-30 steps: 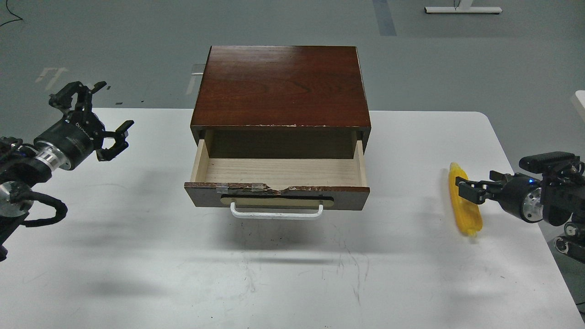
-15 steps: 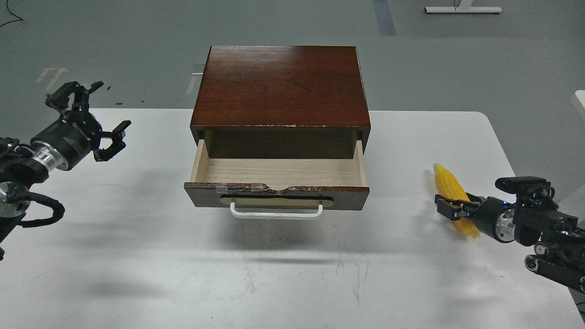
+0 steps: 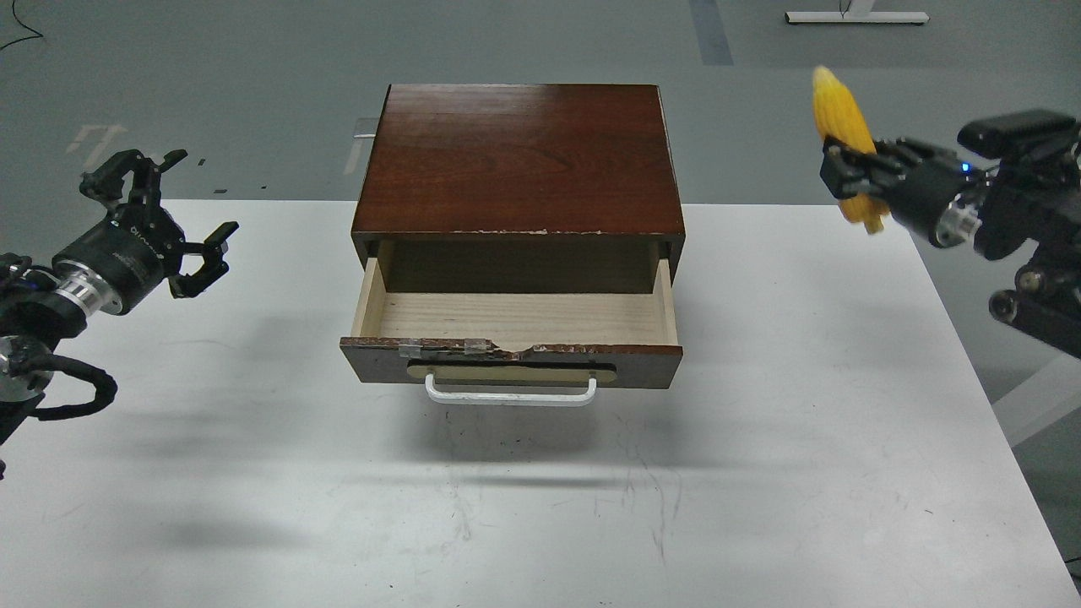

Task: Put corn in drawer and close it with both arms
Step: 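Lift the corn with the right gripper and carry it over the open drawer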

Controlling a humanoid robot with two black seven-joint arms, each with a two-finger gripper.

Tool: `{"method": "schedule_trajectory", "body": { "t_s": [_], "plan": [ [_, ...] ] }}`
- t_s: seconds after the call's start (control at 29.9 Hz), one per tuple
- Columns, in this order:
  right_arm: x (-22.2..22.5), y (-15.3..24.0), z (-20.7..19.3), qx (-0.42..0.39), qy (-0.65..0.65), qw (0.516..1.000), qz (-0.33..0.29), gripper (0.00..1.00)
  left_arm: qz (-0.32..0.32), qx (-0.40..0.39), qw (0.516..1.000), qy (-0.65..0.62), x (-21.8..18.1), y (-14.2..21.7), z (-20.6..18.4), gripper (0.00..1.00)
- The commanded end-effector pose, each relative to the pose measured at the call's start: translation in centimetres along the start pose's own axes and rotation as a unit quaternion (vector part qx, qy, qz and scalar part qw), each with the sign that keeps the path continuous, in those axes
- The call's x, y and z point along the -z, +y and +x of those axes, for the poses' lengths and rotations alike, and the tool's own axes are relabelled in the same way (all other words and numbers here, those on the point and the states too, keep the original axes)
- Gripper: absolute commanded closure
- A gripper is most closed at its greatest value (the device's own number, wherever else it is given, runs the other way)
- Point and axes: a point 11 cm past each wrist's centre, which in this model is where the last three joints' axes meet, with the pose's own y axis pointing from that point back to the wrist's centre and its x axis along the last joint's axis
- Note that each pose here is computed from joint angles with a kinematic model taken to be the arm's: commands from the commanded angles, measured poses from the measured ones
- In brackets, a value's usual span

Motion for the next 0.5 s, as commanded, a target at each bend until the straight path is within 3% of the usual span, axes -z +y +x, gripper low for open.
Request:
{"method": "schedule_trajectory", "body": {
  "t_s": [0.0, 0.07, 0.17, 0.37, 0.47],
  "plan": [
    [8.4, -2.6, 6.7, -0.053, 0.101, 0.982, 0.153, 1.0, -0.001, 0.0, 1.0, -0.001, -0.1, 0.0, 0.0, 0.02],
    [14.7, -3.6, 7.2, -0.058, 0.142, 0.957, 0.247, 1.0, -0.002, -0.002, 1.0, -0.003, -0.3, 0.1, 0.2, 0.02],
    [20.2, -3.5, 6.7, -0.046, 0.198, 0.92, 0.335, 1.0, -0.003, -0.005, 1.0, -0.006, -0.5, 0.4, 0.5, 0.02],
    [26.5, -3.4, 1.8, 0.017, 0.23, 0.87, 0.435, 1.0, -0.006, -0.011, 1.0, -0.012, -1.1, 0.7, 0.9, 0.02],
    [27.6, -3.3, -0.1, 0.04, 0.245, 0.856, 0.453, 1.0, -0.007, -0.011, 1.0, -0.013, -1.3, 0.8, 1.0, 0.02]
  ]
}}
